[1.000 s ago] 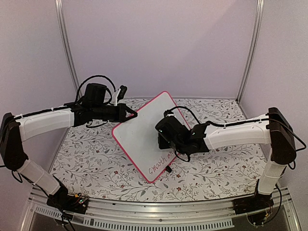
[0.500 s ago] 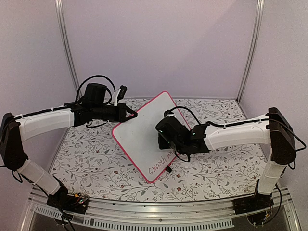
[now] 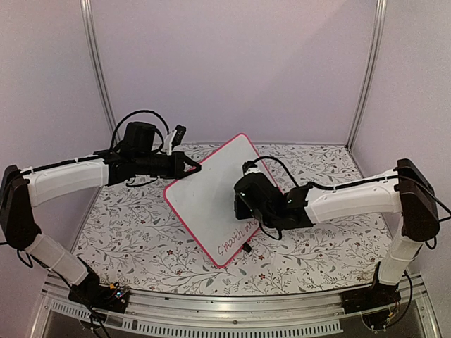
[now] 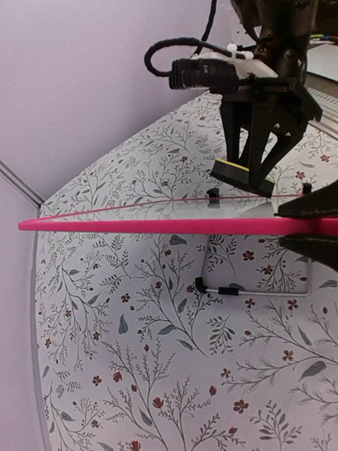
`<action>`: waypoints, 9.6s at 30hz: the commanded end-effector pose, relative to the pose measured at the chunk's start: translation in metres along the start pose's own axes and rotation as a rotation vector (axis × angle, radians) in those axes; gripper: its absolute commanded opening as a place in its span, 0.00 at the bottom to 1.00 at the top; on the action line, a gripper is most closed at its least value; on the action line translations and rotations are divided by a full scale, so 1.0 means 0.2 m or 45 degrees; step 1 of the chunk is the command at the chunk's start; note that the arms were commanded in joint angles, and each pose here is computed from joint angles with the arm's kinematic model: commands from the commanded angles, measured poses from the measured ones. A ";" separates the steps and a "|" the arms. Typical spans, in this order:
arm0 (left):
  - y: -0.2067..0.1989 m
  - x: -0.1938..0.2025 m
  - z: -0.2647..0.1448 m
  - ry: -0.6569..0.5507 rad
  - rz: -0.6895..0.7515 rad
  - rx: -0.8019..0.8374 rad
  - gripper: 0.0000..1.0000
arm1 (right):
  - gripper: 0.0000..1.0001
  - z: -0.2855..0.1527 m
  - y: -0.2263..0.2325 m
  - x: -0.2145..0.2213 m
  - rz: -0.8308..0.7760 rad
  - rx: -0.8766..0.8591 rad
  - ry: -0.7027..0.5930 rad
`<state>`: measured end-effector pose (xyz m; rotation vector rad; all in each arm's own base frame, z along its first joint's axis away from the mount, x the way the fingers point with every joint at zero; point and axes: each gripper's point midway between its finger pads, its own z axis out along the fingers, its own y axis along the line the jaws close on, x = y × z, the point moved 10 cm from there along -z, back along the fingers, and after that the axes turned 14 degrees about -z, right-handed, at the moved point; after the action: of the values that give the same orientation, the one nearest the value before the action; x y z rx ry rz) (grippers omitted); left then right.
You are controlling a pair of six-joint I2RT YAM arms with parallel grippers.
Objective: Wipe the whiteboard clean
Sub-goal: Erase the whiteboard at the center of the board.
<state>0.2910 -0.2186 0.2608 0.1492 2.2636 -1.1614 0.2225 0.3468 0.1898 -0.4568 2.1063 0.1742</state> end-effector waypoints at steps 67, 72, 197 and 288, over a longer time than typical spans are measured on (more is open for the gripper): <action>0.00 0.08 0.05 0.060 0.091 -0.007 0.00 | 0.22 -0.08 0.00 0.35 -0.093 -0.365 -0.252; -0.01 0.08 0.05 0.057 0.092 -0.007 0.00 | 0.22 -0.10 -0.03 0.39 -0.074 -0.323 -0.240; 0.07 0.09 0.11 0.064 0.121 -0.148 0.00 | 0.21 0.04 -0.17 0.30 0.033 -0.251 -0.156; 0.07 0.10 0.11 0.066 0.136 -0.164 0.00 | 0.21 0.14 -0.34 0.20 0.141 -0.214 -0.221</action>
<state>0.2911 -0.2271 0.2570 0.1642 2.2621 -1.1072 0.2617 0.2919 0.1717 -0.3967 1.8739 0.4333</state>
